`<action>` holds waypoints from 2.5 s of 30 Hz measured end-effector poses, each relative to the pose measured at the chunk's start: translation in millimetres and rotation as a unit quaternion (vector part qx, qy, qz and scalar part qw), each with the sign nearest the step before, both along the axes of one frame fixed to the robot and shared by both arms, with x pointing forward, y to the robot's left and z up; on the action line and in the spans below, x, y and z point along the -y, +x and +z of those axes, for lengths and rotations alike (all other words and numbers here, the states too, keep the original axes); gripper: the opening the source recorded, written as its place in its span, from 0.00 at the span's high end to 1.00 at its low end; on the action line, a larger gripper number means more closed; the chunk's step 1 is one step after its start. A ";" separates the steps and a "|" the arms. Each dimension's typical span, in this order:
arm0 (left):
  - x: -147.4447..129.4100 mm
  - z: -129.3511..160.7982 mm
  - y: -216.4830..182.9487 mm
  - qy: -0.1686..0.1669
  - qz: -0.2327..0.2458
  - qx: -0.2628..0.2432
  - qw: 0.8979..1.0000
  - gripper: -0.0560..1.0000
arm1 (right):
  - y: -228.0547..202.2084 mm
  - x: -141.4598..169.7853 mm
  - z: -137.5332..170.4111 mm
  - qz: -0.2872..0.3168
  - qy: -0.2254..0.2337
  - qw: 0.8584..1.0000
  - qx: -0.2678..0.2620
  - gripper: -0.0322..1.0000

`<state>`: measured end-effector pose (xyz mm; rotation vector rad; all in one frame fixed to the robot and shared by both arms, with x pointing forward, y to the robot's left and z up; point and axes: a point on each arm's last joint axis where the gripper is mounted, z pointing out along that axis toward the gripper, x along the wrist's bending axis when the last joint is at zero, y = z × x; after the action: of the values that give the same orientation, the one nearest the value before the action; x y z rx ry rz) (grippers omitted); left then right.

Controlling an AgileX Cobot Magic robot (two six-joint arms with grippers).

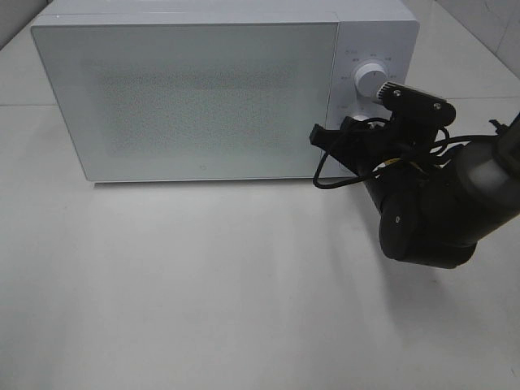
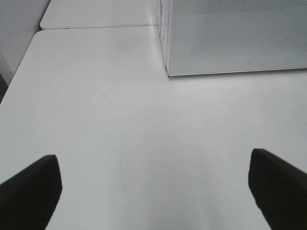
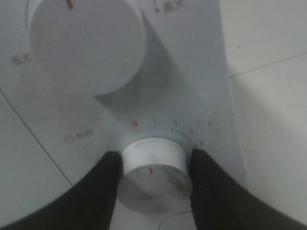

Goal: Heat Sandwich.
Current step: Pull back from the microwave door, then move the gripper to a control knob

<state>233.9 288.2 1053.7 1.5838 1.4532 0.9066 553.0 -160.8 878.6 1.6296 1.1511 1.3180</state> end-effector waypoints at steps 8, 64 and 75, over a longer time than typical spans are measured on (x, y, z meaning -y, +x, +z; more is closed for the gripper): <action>0.0 0.0 0.0 0.000 0.000 0.000 1.000 0.01 | -0.9 0.4 -0.3 -0.038 0.191 0.981 0.002 0.54; 0.0 0.0 0.0 0.000 0.000 0.000 1.000 0.01 | -1.4 2.6 -0.9 -0.140 0.625 0.768 0.009 0.54; 0.0 0.0 0.0 0.000 0.000 0.000 1.000 0.01 | -1.6 5.3 -1.5 -0.154 0.627 0.763 0.015 0.46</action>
<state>233.9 288.2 1053.7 1.5838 1.4532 0.9066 551.3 -166.1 877.1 2.4857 -0.2672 2.0068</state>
